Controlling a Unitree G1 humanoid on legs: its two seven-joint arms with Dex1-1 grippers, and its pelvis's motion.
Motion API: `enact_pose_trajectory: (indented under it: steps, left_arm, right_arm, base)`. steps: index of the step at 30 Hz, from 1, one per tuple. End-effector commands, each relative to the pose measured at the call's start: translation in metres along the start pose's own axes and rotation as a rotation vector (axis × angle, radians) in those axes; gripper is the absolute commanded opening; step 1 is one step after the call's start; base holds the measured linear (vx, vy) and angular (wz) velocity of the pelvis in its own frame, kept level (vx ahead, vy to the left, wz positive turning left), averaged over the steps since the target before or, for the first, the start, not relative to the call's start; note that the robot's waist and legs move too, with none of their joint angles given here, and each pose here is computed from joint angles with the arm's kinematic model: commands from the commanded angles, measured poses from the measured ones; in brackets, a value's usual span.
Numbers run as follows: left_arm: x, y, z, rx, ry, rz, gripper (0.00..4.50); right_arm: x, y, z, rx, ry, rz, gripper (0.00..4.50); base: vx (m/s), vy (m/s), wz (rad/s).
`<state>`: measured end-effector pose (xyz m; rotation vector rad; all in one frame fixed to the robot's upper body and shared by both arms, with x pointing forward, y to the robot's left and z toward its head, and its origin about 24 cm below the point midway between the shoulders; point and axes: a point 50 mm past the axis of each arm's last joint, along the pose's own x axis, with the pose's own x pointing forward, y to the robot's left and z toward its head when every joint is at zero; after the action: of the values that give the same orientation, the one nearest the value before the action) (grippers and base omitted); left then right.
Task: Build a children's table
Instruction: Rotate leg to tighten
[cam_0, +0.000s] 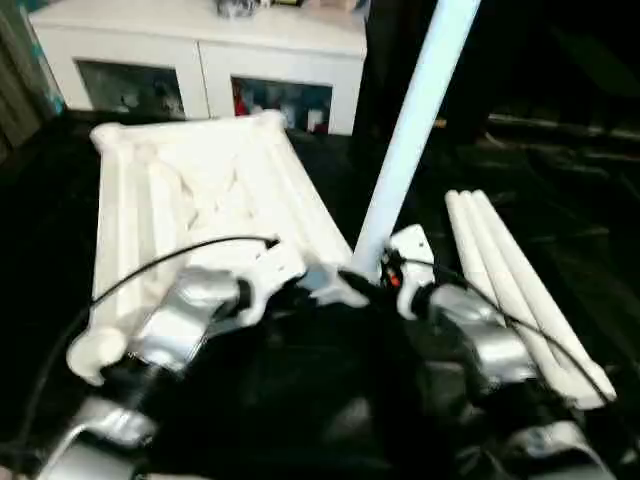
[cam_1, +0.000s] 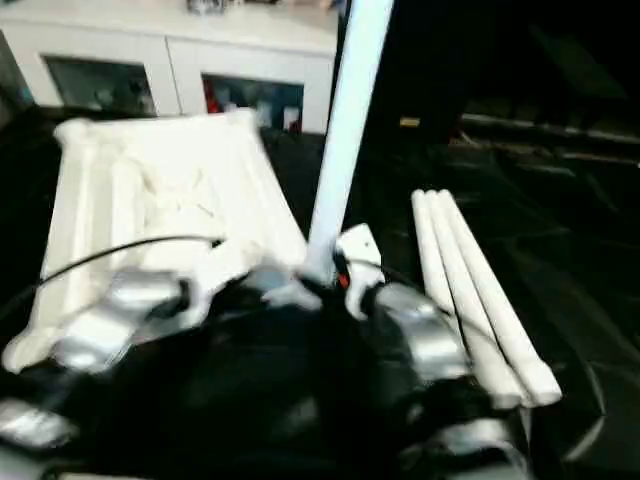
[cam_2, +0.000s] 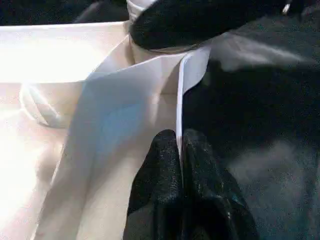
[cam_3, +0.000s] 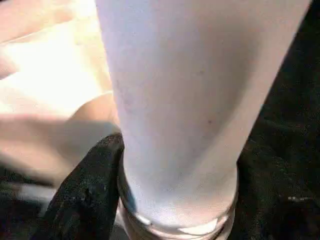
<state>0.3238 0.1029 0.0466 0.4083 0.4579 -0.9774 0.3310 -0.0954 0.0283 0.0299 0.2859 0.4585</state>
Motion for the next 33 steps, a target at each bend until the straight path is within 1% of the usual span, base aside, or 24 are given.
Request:
enact_pose_trajectory:
  steps: [1, 2, 3, 4, 5, 6, 7, 9, 11, 12, 15, 16, 17, 19, 21, 22, 23, 24, 27, 30, 31, 33]
  left_arm:
    - [0.012, -0.002, -0.002, -0.064, 0.009, 0.084, 0.0]
    - [0.015, -0.003, 0.001, -0.065, 0.008, 0.09, 0.0]
    - [0.015, -0.003, 0.001, -0.065, 0.008, 0.09, 0.0]
    - [0.019, -0.006, 0.005, -0.042, 0.007, 0.087, 0.0]
    - [0.02, -0.006, 0.005, -0.035, 0.007, 0.083, 0.0]
    - [0.02, -0.007, 0.005, -0.025, 0.007, 0.076, 0.0]
    - [0.02, -0.007, 0.005, -0.025, 0.007, 0.076, 0.0]
    - [0.016, -0.005, 0.003, -0.013, 0.009, 0.066, 0.0]
    - [0.013, -0.002, -0.001, -0.005, 0.012, 0.062, 0.0]
    - [0.007, 0.0, -0.004, 0.004, 0.009, 0.048, 0.0]
    - [0.005, 0.001, -0.005, 0.011, 0.006, 0.038, 0.0]
    - [0.0, 0.001, -0.007, 0.019, 0.0, 0.019, 0.0]
    - [-0.007, 0.001, -0.011, 0.038, -0.015, -0.027, 0.0]
    - [-0.01, 0.001, -0.012, 0.046, -0.023, -0.051, 0.0]
    - [-0.019, -0.002, -0.015, 0.065, -0.041, -0.124, 0.0]
    - [-0.021, -0.003, -0.016, 0.068, -0.043, -0.144, 0.0]
    - [-0.027, -0.007, -0.017, 0.09, -0.047, -0.203, 0.0]
    - [-0.027, -0.007, -0.017, 0.09, -0.047, -0.203, 0.0]
    - [-0.033, -0.011, -0.018, 0.099, -0.055, -0.263, 0.0]
    - [-0.035, -0.012, -0.018, 0.098, -0.06, -0.286, 0.0]
    - [-0.037, -0.013, -0.018, 0.097, -0.064, -0.299, 0.0]
    - [-0.038, -0.013, -0.018, 0.098, -0.064, -0.302, 0.0]
  right_arm:
    - [0.001, 0.002, -0.029, 0.038, 0.13, -0.111, 2.74]
    - [0.005, 0.008, -0.028, 0.031, 0.125, -0.101, 2.74]
    - [0.005, 0.008, -0.028, 0.031, 0.125, -0.101, 2.74]
    - [0.011, 0.018, -0.023, 0.033, 0.103, -0.086, 2.74]
    - [0.012, 0.02, -0.021, 0.039, 0.095, -0.075, 2.74]
    - [0.015, 0.023, -0.017, 0.05, 0.071, -0.052, 3.09]
    - [0.015, 0.023, -0.017, 0.05, 0.071, -0.052, 3.44]
    - [0.016, 0.023, -0.011, 0.057, 0.035, -0.018, 3.46]
    - [0.016, 0.021, -0.006, 0.044, 0.02, 0.001, 3.72]
    - [0.015, 0.016, -0.001, 0.013, 0.009, 0.031, 3.84]
    - [0.014, 0.013, 0.001, 0.006, 0.007, 0.052, 3.97]
    - [0.01, 0.008, 0.005, -0.011, -0.003, 0.092, 3.97]
    - [0.002, 0.0, 0.01, -0.049, -0.008, 0.18, 3.97]
    - [-0.002, -0.004, 0.011, -0.074, -0.006, 0.219, 3.97]
    - [-0.016, -0.015, 0.012, -0.158, 0.02, 0.336, 3.97]
    - [-0.02, -0.017, 0.012, -0.178, 0.029, 0.37, 3.97]
    - [-0.029, -0.021, 0.012, -0.223, 0.051, 0.441, 3.97]
    - [-0.029, -0.021, 0.012, -0.223, 0.051, 0.441, 3.97]
    - [-0.035, -0.024, 0.014, -0.261, 0.079, 0.513, 3.97]
    - [-0.037, -0.024, 0.015, -0.278, 0.095, 0.546, 3.97]
    - [-0.039, -0.022, 0.014, -0.296, 0.117, 0.584, 3.97]
    - [-0.039, -0.022, 0.014, -0.304, 0.119, 0.584, 3.97]
  base:
    - [0.0, 0.0, 0.0]
    - [0.0, 0.0, 0.0]
    - [0.0, 0.0, 0.0]
    - [0.0, 0.0, 0.0]
    - [0.0, 0.0, 0.0]
    - [0.0, 0.0, 0.0]
    - [0.0, 0.0, 0.0]
    - [0.0, 0.0, 0.0]
    - [0.0, 0.0, 0.0]
    - [0.0, 0.0, 0.0]
    - [0.0, 0.0, 0.0]
    - [0.0, 0.0, 0.0]
    - [0.0, 0.0, 0.0]
    - [0.0, 0.0, 0.0]
    - [0.0, 0.0, 0.0]
    - [0.0, 0.0, 0.0]
    - [0.053, -0.01, 0.05]
    - [0.053, -0.01, 0.05]
    - [0.053, -0.012, 0.01]
    - [0.0, 0.0, 0.0]
    - [0.0, 0.0, 0.0]
    - [0.0, 0.0, 0.0]
